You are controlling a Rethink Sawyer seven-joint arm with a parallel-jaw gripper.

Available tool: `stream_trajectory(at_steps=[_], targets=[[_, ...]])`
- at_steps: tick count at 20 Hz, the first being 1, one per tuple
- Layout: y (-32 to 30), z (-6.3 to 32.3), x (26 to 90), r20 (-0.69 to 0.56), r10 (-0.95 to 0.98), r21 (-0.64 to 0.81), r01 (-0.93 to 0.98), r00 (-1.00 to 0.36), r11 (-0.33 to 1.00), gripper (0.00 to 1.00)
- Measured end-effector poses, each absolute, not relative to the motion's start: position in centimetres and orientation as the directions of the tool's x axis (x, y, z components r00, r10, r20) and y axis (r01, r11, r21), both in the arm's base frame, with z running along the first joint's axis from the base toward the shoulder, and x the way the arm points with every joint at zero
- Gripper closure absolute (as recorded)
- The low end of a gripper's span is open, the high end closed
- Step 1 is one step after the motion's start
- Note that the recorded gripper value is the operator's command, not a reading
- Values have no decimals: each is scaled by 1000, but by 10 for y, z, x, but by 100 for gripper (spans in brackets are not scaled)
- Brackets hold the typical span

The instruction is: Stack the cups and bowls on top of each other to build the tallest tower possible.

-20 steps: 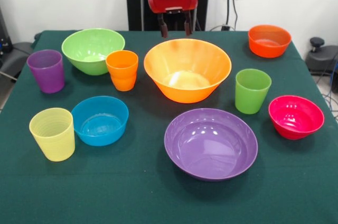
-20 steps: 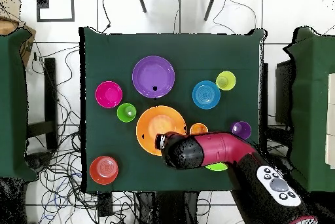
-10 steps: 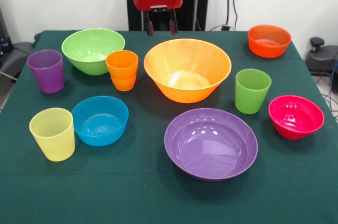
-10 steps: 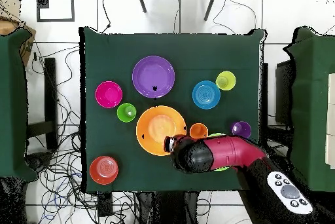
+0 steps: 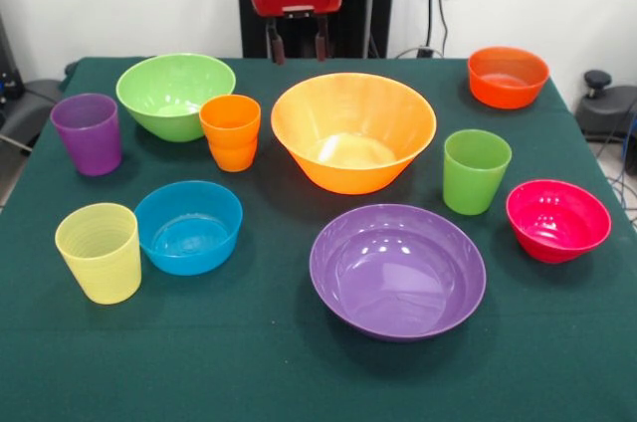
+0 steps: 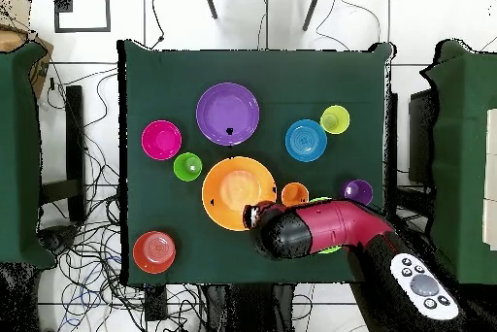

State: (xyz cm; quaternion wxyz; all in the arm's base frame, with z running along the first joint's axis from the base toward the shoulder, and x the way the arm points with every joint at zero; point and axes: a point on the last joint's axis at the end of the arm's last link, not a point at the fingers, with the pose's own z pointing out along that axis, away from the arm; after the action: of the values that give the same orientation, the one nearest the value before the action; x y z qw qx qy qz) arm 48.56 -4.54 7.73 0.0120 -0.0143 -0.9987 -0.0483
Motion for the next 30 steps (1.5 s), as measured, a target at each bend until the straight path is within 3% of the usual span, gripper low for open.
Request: stream_trajectory(at_steps=[23,30], targets=[[-74,74,476,90,80,87,88,-993,992,0],[-84,50,455,126,60,105,73,-990,992,0]])
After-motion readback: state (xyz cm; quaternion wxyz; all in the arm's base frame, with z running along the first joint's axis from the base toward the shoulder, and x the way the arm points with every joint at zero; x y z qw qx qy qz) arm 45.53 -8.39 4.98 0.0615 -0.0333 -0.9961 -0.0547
